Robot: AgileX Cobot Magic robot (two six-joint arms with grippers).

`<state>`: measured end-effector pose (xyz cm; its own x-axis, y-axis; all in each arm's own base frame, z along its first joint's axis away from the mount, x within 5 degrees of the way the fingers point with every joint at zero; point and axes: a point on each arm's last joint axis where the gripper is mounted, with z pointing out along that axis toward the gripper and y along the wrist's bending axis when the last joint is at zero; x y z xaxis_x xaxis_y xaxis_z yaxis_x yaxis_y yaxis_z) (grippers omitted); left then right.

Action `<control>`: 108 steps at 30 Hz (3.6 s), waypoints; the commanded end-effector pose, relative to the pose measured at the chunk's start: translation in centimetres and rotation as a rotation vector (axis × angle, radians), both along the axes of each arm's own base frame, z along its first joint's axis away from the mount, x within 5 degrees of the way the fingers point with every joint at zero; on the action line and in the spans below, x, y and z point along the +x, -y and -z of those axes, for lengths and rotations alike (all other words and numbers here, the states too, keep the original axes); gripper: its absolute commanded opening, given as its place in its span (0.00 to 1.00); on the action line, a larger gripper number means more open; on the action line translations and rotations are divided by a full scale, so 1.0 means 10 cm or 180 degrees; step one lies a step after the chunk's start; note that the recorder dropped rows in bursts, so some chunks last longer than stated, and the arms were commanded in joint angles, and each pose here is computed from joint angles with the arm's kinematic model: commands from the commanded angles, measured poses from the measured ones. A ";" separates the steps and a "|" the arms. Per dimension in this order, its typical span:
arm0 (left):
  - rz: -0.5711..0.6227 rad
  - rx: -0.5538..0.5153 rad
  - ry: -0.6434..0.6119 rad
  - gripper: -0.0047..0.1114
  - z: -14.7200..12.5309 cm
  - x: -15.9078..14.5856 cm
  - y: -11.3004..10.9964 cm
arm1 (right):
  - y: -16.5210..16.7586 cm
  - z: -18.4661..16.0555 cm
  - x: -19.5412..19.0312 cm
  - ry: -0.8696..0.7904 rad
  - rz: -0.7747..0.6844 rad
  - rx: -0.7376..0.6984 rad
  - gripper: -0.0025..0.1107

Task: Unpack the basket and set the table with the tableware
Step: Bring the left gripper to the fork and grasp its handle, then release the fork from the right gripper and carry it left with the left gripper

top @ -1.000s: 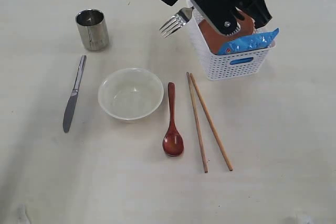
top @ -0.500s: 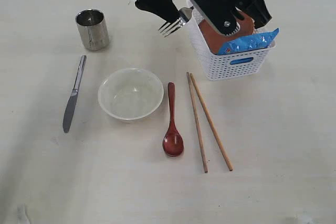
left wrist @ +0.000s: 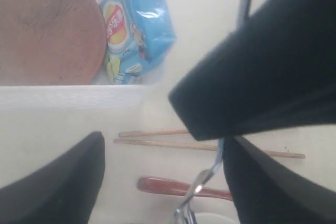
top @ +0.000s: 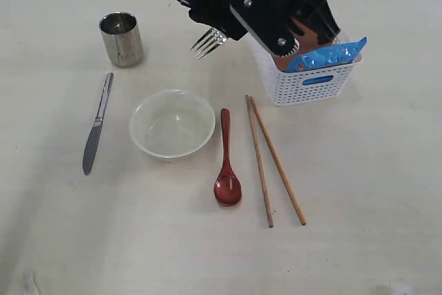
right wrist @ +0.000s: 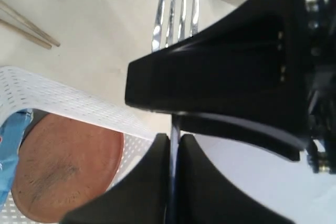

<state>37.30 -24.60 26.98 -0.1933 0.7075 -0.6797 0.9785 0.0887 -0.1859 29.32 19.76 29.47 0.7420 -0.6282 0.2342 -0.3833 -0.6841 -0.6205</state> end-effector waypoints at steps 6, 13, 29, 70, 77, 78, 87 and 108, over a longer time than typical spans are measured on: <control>0.0040 0.0060 0.0039 0.45 -0.02 -0.04 -0.01 | 0.06 -0.24 -0.11 0.0156 0.0039 0.0159 0.02; 0.0041 0.0030 0.0024 0.16 -0.03 -0.04 0.01 | 0.09 -0.30 -0.14 0.0187 0.0048 0.0191 0.02; -0.0012 -0.0101 -0.0072 0.05 -0.06 -0.05 0.04 | 0.09 -0.29 -0.15 0.0103 0.0145 0.0244 0.02; -0.0051 0.0143 0.0098 0.35 -0.15 -0.08 -0.06 | 0.10 -0.28 -0.15 0.0073 0.0148 0.0191 0.02; -0.0006 0.0064 0.0114 0.04 -0.17 -0.08 -0.04 | 0.10 -0.28 -0.15 0.0040 0.0199 0.0239 0.02; -0.0005 0.0037 0.0106 0.04 -0.18 -0.09 -0.03 | 0.10 -0.28 -0.15 0.0024 0.0231 0.0264 0.02; -0.0013 -0.0019 0.0078 0.04 -0.19 -0.09 -0.02 | 0.10 -0.28 -0.15 0.0028 0.0258 0.0300 0.54; -0.0914 -0.0464 -0.1289 0.04 0.30 -0.11 -0.54 | 0.61 -1.57 -0.92 0.0723 0.0949 0.2489 0.54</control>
<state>37.20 -20.42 23.81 -0.5717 0.5456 -0.6128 0.8123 0.2712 -0.5163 20.36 13.68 44.44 0.5167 -0.8433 -0.1478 -0.2946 -0.0131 -0.9555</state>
